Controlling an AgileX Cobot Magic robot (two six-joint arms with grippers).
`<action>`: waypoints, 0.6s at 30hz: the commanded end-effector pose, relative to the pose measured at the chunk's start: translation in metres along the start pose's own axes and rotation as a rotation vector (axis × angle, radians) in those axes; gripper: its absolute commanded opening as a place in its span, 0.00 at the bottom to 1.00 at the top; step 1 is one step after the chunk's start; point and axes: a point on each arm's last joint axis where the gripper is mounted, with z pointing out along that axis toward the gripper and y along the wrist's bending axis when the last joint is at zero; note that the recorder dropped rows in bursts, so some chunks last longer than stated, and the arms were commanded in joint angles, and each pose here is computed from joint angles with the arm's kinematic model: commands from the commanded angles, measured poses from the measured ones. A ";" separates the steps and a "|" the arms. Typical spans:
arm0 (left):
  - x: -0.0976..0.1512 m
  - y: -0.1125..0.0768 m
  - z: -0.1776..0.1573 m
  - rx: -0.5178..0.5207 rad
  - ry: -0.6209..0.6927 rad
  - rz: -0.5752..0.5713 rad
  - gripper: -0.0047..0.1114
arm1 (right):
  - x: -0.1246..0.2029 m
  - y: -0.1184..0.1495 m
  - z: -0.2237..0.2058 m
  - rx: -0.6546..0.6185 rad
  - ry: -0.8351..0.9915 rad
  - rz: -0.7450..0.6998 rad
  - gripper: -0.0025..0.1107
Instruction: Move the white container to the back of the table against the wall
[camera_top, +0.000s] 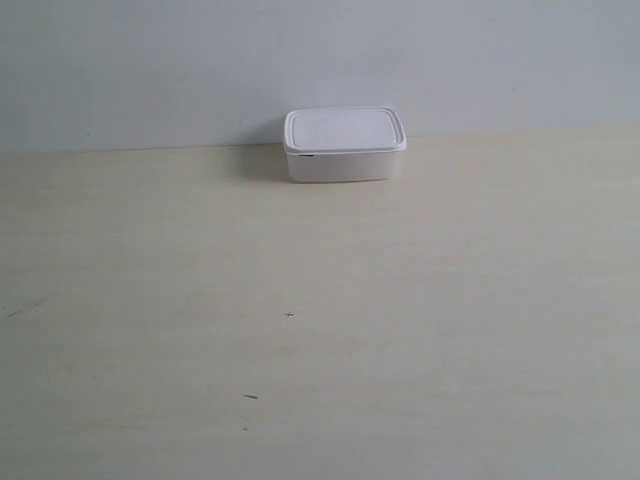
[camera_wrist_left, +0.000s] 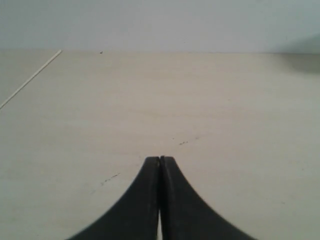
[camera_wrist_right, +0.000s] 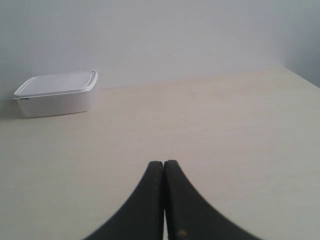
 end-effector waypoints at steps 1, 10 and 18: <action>0.001 0.000 0.000 0.004 0.000 0.077 0.04 | 0.001 0.000 0.000 0.004 0.002 -0.020 0.02; 0.001 0.000 0.000 0.008 0.002 0.069 0.04 | 0.001 0.000 0.000 0.004 0.001 -0.012 0.02; 0.001 0.000 0.000 0.008 0.002 0.069 0.04 | 0.001 0.000 0.000 0.004 0.001 -0.012 0.02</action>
